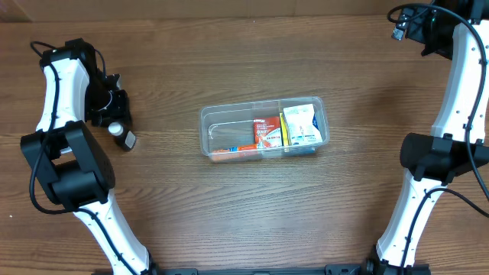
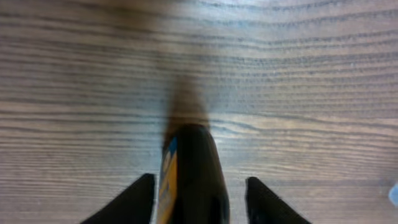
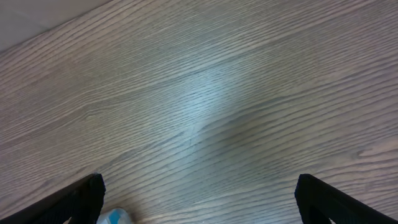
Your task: Pack container
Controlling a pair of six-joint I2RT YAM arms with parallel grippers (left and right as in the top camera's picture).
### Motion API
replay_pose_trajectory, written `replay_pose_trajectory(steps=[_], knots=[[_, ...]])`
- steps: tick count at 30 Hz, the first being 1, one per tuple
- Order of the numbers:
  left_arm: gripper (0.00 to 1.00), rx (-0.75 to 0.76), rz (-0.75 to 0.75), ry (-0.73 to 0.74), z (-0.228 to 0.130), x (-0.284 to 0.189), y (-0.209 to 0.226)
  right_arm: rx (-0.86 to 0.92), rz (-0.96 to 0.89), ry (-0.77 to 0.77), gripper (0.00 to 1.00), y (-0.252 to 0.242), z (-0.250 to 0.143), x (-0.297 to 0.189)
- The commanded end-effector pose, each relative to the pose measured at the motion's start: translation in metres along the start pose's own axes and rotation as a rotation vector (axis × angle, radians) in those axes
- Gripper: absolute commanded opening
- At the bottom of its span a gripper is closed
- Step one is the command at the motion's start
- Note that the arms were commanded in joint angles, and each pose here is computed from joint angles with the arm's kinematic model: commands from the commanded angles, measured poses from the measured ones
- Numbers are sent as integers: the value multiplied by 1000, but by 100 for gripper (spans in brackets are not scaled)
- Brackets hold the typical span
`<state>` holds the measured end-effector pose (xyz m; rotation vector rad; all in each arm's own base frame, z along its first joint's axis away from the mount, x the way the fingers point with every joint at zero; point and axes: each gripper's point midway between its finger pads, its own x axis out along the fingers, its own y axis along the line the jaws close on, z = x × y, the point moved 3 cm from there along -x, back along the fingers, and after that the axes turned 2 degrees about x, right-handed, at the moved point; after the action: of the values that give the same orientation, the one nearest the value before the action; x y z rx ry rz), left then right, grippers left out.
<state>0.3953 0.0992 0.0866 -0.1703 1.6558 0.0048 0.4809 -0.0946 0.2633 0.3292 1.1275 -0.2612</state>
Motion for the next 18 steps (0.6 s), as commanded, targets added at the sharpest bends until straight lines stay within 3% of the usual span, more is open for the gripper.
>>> replay_pose_trajectory(steps=[1, 18], knots=[[54, 2, -24, 10, -4, -5, -7, 1, 9, -41, 100, 2, 4, -13], [54, 102, 58, 68, -14, -16, -30, 1, 9, -41, 100, 2, 4, -13]])
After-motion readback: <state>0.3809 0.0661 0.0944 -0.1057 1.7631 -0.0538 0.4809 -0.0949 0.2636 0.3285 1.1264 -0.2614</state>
